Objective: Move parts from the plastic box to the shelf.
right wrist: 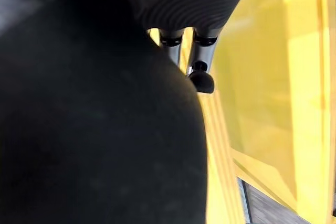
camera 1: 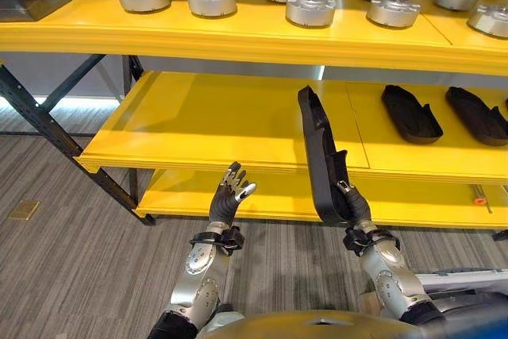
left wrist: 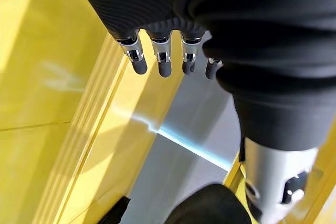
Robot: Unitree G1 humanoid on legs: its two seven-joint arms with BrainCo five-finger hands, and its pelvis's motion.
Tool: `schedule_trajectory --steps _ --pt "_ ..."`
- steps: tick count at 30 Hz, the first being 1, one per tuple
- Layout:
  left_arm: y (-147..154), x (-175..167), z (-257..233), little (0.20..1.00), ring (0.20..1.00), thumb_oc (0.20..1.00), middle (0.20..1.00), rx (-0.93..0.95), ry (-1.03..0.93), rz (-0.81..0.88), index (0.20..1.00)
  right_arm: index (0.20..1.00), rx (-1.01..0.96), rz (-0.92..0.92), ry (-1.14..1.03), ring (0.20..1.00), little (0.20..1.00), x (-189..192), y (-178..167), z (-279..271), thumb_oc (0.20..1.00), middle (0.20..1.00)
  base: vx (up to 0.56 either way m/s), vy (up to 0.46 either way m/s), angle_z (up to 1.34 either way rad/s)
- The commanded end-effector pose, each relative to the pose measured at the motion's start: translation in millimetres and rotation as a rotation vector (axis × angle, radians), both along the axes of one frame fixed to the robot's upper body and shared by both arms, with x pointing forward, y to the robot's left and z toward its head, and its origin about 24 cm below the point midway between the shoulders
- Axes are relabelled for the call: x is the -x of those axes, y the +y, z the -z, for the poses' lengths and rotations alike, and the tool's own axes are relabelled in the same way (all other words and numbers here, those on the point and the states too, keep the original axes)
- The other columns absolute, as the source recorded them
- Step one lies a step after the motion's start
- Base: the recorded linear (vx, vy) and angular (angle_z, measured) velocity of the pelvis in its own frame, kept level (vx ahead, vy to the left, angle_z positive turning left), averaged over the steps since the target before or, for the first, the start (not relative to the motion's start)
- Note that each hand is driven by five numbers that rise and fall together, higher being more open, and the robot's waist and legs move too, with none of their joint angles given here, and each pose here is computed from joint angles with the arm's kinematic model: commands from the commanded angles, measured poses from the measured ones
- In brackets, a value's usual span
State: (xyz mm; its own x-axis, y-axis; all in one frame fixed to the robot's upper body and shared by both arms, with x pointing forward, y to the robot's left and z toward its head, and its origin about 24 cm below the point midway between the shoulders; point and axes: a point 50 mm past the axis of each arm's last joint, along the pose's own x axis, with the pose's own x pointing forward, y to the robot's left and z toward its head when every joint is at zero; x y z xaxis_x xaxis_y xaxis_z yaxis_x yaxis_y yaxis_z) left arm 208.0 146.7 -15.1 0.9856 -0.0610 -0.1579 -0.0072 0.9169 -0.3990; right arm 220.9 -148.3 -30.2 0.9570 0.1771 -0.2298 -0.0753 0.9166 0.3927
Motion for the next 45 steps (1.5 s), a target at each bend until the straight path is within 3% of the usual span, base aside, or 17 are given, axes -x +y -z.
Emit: schedule_trajectory --steps 1,12,20,26,35,45 --pt "1 -15 -21 1.000 1.000 1.000 1.000 0.011 -0.121 -0.019 1.000 0.200 -0.059 0.034 -0.218 0.200 0.200 -24 -1 -40 0.200 0.200 0.00 0.000 0.00" --pt "7 -9 -20 1.000 1.000 1.000 1.000 -0.007 -0.124 -0.058 1.000 0.200 0.012 -0.006 -0.161 0.200 0.200 -25 0 -32 0.200 0.200 0.00 0.045 0.00" --pt "13 -14 -31 1.000 1.000 1.000 1.000 -0.133 -0.222 -0.013 1.000 0.200 0.113 -0.020 -0.069 0.200 0.200 -28 -4 -18 0.200 0.200 0.01 0.181 0.00" --pt "23 -30 -48 1.000 1.000 1.000 1.000 -0.273 -0.305 0.023 1.000 0.200 0.202 0.047 0.002 0.200 0.200 -41 -31 -14 0.200 0.200 -0.05 0.251 0.02" --pt "33 -34 -45 1.000 1.000 1.000 1.000 -0.292 -0.250 0.047 1.000 0.200 0.227 0.127 0.055 0.200 0.200 -55 -58 -16 0.200 0.200 0.02 0.060 -0.10" --pt "14 -24 -40 1.000 1.000 1.000 1.000 -0.294 -0.268 0.200 1.000 0.200 0.238 0.202 0.070 0.200 0.200 -61 -74 -20 0.200 0.200 0.19 -0.187 0.19"
